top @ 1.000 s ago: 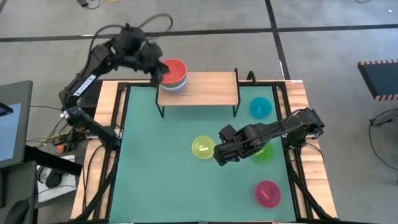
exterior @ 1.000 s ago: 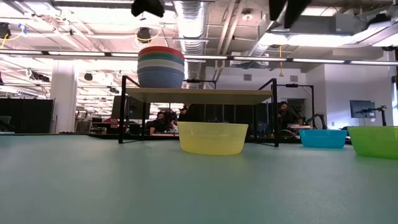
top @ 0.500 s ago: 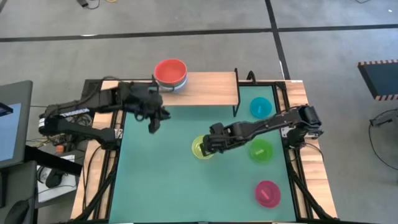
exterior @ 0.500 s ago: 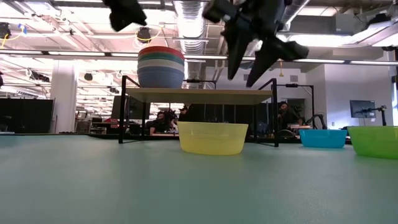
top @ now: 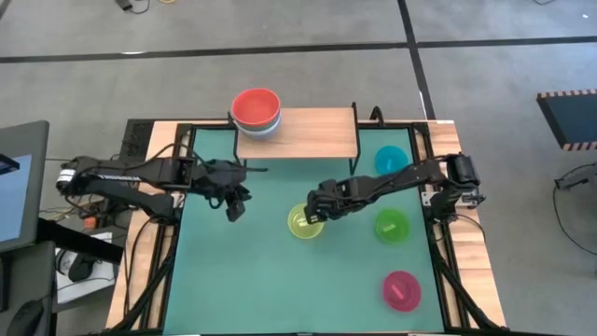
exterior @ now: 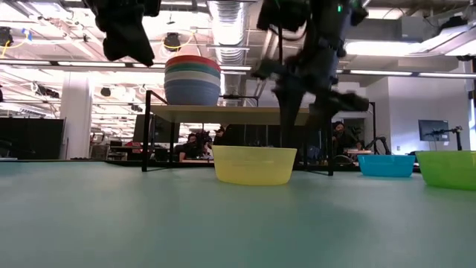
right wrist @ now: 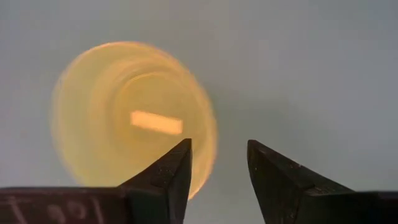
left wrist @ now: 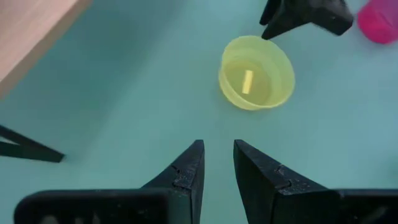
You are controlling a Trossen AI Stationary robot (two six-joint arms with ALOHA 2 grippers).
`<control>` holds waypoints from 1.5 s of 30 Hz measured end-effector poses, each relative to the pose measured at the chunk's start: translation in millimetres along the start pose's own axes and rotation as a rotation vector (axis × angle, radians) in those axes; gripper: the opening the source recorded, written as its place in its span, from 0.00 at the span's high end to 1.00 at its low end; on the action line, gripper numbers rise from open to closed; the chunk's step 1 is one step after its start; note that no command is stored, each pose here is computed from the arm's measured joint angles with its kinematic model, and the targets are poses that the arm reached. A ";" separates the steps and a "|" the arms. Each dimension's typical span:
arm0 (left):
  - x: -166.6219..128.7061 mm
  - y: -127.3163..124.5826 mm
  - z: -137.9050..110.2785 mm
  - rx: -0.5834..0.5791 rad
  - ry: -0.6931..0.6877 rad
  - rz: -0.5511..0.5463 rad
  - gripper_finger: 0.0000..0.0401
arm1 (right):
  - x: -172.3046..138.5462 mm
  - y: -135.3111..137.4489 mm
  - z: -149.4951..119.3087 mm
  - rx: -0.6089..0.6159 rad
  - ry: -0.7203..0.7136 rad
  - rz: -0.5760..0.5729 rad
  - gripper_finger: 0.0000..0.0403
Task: Place and stack bowls onto a shelf
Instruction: Put the light yellow bowl on the shelf
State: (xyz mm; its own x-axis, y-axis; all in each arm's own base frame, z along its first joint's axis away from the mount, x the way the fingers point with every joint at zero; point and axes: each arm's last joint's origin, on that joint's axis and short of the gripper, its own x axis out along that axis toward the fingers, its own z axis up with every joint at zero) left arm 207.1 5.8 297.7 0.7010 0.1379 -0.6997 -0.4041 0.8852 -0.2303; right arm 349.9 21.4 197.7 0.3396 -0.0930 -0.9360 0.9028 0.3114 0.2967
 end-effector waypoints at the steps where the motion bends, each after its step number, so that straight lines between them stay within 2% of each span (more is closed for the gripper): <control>1: 2.3 -0.5 -0.9 -0.005 -0.005 0.009 0.81 | 3.4 -3.1 0.9 0.001 0.005 -0.005 0.57; 10: 38.3 -5.3 -4.4 -0.022 -0.001 0.003 0.70 | 15.2 -2.7 4.7 -0.088 0.017 0.062 0.74; 18: 73.8 -12.7 -0.7 -0.038 -0.004 -0.005 0.63 | 41.1 -4.4 8.0 -0.145 0.067 0.040 0.79; 21: 85.9 -13.4 -5.2 -0.064 0.052 -0.011 0.63 | 39.7 -2.2 4.4 -0.159 0.066 0.049 0.82; 25: 93.1 -14.6 -7.7 -0.102 0.092 -0.036 0.64 | 31.4 -1.2 0.3 -0.194 0.051 0.055 0.93; 29: 92.7 -14.8 -7.4 -0.125 0.097 -0.037 0.65 | 10.2 1.8 5.0 -0.245 0.032 0.085 0.94; 32: 86.7 -16.0 -3.1 -0.140 0.082 -0.044 0.65 | -11.6 2.4 16.9 -0.277 -0.001 0.096 0.93; 35: 77.4 -16.6 1.9 -0.165 0.049 -0.048 0.65 | -43.8 1.7 37.3 -0.299 -0.100 0.117 0.94; 41: 59.7 -16.3 11.2 -0.185 -0.049 -0.030 0.65 | -105.4 -18.8 96.7 -0.268 -0.359 0.124 0.93; 45: 55.0 -14.8 12.8 -0.193 -0.089 0.005 0.65 | -123.0 -43.7 140.7 -0.201 -0.473 0.086 0.94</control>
State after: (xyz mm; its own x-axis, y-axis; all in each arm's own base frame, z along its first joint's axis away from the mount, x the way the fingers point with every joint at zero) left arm 259.2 6.0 271.3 0.7445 0.1887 -0.6404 -0.5068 0.7841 -0.3581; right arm 305.9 -113.8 326.5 0.5340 -0.4616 -0.7083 0.8138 0.5077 0.2827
